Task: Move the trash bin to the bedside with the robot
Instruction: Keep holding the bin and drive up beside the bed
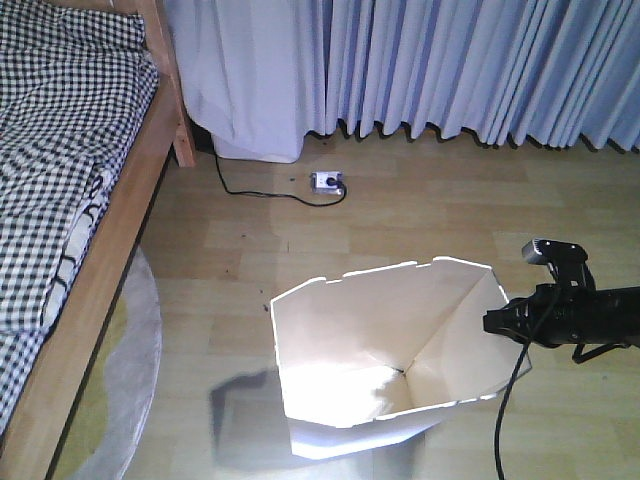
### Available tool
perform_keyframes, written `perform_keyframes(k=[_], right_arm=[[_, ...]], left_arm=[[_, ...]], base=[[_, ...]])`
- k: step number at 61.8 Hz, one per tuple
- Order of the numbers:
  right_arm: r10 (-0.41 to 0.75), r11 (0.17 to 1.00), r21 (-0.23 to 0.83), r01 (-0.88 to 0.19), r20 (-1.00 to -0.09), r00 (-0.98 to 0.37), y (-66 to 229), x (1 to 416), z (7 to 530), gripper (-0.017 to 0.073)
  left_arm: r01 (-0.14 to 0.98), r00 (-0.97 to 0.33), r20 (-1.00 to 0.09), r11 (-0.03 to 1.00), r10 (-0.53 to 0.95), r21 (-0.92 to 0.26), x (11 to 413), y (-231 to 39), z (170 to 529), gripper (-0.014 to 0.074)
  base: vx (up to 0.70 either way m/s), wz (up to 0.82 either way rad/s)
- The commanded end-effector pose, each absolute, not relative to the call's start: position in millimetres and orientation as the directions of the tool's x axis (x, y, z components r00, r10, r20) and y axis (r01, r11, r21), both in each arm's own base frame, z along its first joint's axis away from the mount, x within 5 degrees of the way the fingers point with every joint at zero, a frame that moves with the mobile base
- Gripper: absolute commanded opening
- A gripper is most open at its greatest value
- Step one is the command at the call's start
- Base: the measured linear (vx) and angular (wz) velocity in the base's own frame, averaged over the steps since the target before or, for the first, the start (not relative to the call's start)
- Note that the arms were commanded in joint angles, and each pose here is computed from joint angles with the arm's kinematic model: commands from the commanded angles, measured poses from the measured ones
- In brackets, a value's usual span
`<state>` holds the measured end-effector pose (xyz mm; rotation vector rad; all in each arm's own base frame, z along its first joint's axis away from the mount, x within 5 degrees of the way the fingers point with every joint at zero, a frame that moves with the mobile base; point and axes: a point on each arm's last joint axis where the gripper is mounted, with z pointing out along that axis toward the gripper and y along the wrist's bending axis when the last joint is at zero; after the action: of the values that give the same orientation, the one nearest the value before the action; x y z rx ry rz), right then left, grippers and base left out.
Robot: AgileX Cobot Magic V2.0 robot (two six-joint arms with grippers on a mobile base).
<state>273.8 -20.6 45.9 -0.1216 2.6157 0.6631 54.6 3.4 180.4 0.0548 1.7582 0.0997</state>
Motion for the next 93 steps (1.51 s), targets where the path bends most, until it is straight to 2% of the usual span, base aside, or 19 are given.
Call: perform_keyframes(k=[1, 93], right_arm=[[0.130, 0.778, 0.571, -0.261, -0.553, -0.823, -9.2, 286.9, 80.5, -0.0006], [0.130, 0.778, 0.571, -0.261, -0.553, -0.823, -9.2, 286.9, 80.5, -0.0006]], left_arm=[[-0.008, -0.134, -0.987, 0.996, 0.083, 0.084, 55.8, 2.0, 177.7, -0.0006], [-0.008, -0.134, -0.987, 0.996, 0.083, 0.084, 55.8, 2.0, 177.7, -0.0006]], base=[[0.38, 0.01], [0.31, 0.00]])
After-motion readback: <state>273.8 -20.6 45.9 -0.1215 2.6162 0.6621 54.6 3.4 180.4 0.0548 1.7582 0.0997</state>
